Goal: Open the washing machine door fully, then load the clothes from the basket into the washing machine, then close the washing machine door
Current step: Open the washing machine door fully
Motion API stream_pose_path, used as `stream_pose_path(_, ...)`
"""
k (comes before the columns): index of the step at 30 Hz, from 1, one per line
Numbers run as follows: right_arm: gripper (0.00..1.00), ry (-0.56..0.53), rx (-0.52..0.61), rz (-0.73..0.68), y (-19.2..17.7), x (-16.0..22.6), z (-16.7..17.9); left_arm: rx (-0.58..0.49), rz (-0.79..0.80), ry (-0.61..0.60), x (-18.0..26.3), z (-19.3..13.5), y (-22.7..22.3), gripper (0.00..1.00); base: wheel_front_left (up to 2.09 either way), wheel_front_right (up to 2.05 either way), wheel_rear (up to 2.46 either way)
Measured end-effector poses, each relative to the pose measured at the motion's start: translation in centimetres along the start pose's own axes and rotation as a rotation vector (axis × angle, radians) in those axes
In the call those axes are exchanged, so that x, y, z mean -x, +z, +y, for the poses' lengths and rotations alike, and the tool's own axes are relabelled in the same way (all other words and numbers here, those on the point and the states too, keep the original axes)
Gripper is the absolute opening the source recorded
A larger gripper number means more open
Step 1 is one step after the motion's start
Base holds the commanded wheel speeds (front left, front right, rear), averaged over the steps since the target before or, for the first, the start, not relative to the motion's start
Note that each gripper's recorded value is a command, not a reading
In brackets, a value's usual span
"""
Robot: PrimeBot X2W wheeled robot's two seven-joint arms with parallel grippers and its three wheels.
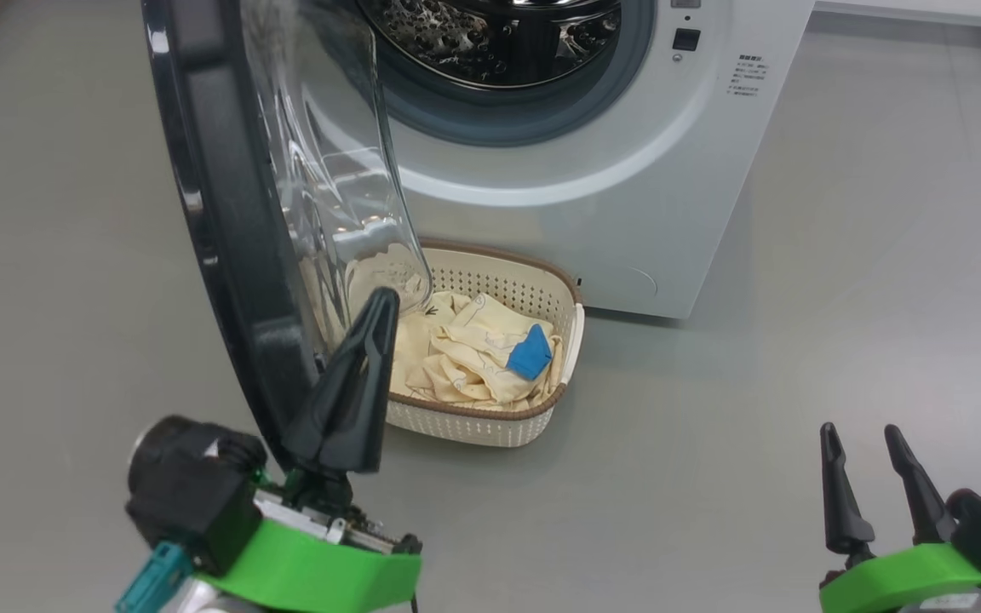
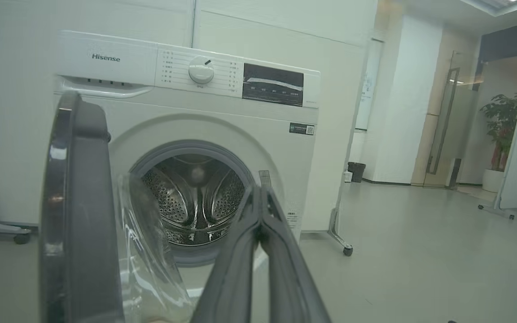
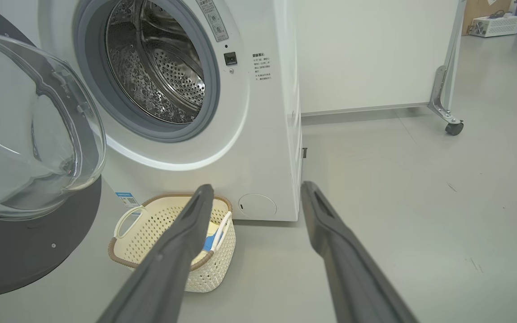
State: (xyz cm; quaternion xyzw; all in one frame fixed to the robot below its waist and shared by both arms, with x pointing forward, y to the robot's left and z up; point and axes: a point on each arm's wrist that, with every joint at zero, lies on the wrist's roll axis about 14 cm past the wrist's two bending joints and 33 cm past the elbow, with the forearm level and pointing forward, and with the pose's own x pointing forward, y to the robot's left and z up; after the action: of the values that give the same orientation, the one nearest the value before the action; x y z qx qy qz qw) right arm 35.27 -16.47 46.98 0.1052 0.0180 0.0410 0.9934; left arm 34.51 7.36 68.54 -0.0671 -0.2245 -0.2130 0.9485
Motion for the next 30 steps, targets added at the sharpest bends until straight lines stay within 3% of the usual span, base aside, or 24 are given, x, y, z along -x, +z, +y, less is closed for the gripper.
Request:
stream_pose_path(6, 1.00, -0.002, -0.006, 0.019, -0.6, -0.1, 0.0, 0.129, 0.250, 0.078, 2.3, 0.0, -8.0, 0.00, 0.00, 0.00, 0.00)
stream_pose_path(11, 1.00, -0.001, -0.007, 0.027, -0.9, -0.3, 0.1, 0.148, 0.364, 0.159, 4.4, 1.1, -12.2, 0.00, 0.00, 0.00, 0.00)
stream_pose_path(30, 1.00, 0.001, -0.011, 0.035, -1.2, -0.8, 0.2, 0.134, 0.400, 0.210, 4.4, 2.8, -14.4, 0.00, 0.00, 0.00, 0.00)
